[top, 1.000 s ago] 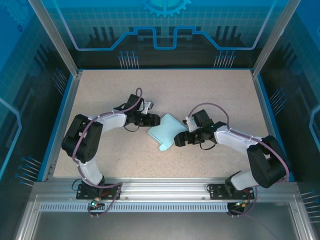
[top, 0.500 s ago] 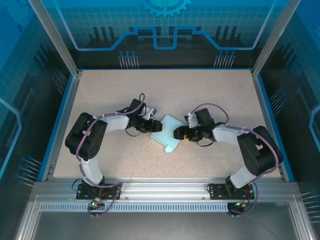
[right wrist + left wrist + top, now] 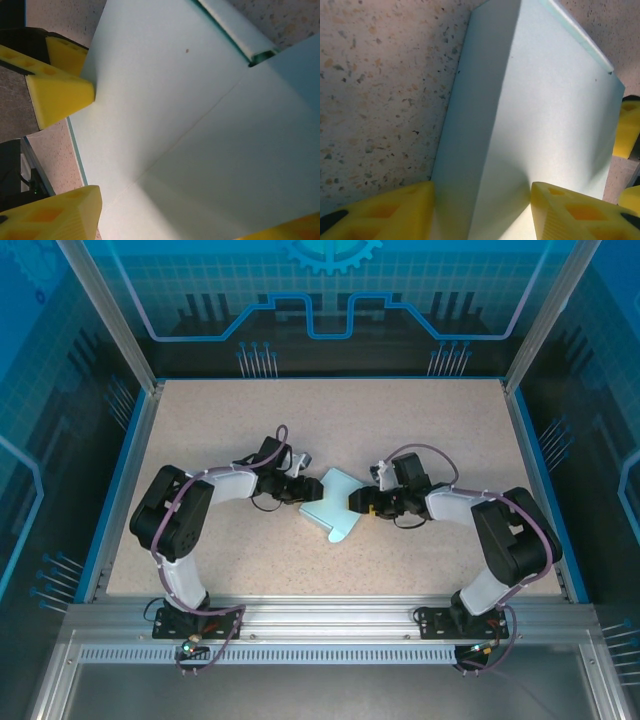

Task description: Fold the paper box

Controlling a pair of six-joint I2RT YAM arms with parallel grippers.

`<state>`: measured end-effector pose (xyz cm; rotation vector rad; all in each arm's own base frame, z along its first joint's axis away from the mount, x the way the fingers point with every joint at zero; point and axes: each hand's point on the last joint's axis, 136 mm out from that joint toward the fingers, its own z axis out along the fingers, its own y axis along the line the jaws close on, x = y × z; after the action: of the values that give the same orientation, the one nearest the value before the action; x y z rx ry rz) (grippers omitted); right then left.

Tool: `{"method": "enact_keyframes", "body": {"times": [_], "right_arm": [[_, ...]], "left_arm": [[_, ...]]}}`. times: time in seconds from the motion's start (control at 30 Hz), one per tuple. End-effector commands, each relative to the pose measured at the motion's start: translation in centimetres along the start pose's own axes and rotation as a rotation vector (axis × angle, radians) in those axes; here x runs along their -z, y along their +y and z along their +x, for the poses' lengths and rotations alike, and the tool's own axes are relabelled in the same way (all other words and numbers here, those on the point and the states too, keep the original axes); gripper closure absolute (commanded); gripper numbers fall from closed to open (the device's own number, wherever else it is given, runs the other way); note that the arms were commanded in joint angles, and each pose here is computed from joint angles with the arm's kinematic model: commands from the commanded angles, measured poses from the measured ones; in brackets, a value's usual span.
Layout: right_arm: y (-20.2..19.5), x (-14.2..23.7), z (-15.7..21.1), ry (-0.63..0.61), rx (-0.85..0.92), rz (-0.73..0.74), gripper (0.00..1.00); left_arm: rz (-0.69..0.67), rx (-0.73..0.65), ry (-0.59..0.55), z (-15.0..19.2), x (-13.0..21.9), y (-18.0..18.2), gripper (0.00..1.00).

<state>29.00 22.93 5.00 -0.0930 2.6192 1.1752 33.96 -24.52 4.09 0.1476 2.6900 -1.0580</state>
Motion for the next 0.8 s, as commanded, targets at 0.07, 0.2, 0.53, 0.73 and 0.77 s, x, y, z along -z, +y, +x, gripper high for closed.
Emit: {"method": "enact_keyframes", "body": {"times": [0.07, 0.2, 0.53, 0.73, 0.77], "right_arm": [[0.5, -0.6, -0.4, -0.023, -0.04, -0.075, 0.4], [1.0, -0.3, -1.2, -0.068, -0.059, -0.112, 0.5], [2.6, 0.9, -2.8, -0.133, -0.087, -0.174, 0.72], [3.7, 1.8, -3.2, -0.154, -0.08, -0.198, 0.74], [3.9, 2.0, -3.2, -0.157, -0.077, -0.199, 0.75]], "left_arm": [[0.015, 0.025, -0.003, -0.2, -0.3, -0.1, 0.54], [0.012, 0.045, -0.002, 0.2, -0.3, 0.2, 0.57], [0.031, 0.095, 0.006, 1.4, -0.7, 0.6, 0.58], [0.064, 0.107, 0.009, 1.3, -0.8, 0.1, 0.56], [0.067, 0.107, 0.01, 1.2, -0.8, 0.1, 0.55]]}}
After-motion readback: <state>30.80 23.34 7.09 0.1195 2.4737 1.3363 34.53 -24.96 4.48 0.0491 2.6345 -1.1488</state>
